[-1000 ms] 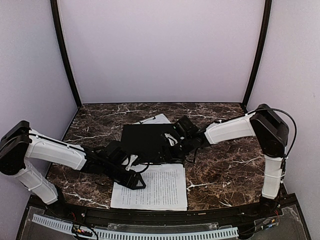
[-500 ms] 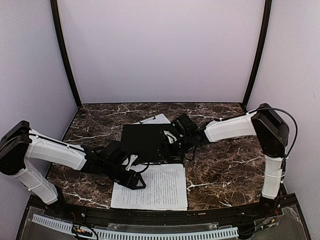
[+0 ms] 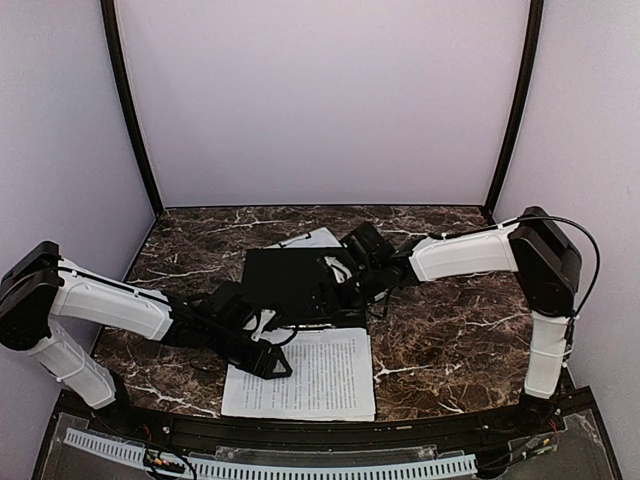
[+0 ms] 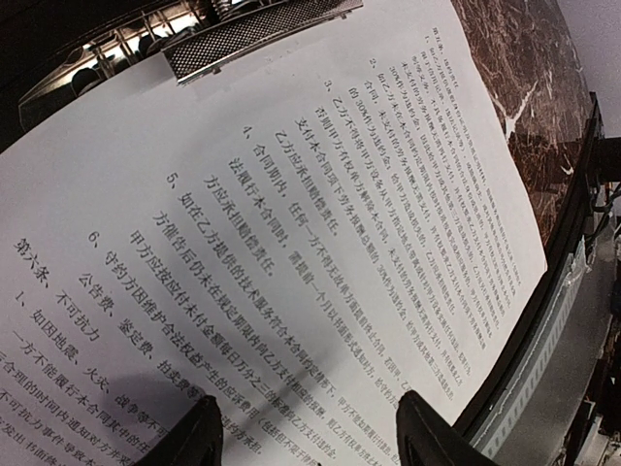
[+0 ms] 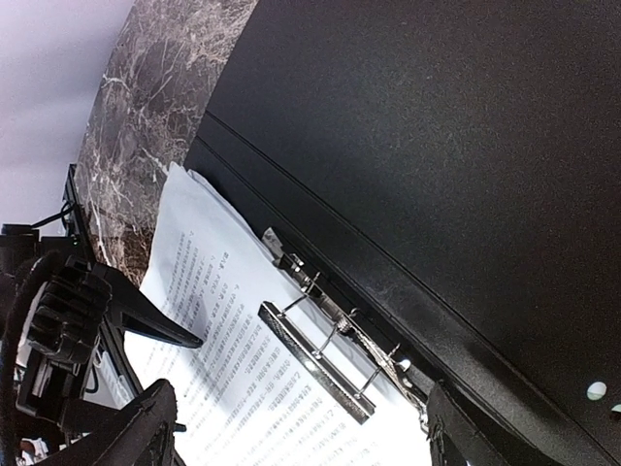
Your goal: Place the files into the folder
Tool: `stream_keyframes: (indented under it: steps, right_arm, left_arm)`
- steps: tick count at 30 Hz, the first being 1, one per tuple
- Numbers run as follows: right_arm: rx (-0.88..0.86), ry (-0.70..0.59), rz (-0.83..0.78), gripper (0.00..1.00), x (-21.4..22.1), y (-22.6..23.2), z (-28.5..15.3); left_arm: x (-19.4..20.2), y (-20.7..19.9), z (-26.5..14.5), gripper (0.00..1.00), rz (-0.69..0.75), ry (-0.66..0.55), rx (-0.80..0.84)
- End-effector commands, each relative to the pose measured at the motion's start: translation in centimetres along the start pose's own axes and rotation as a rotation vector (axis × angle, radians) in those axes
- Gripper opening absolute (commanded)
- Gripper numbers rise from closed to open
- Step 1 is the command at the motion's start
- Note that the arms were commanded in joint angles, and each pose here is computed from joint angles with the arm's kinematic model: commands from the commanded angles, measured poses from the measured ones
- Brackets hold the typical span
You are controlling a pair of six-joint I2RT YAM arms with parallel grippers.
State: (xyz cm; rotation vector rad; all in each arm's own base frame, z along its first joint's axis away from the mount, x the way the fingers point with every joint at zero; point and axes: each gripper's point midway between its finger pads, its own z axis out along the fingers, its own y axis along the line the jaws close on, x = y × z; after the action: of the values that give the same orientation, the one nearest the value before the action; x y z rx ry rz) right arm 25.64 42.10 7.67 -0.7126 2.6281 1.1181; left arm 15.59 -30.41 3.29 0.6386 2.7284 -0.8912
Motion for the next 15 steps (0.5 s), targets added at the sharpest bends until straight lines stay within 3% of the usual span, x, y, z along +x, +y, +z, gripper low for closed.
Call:
stream_keyframes:
  steps: [1, 15]
  right_arm:
    - [0.052, -0.031, -0.021, 0.87, -0.7, 0.0, -1.0]
    - [0.102, 0.046, 0.028, 0.88, 1.4, -2.5, 0.2]
  left_arm:
    - [2.5, 2.1, 0.5, 0.61, -0.031, 0.070, -0.072]
    - [2.5, 2.1, 0.3, 0.62, -0.031, 0.065, -0.076]
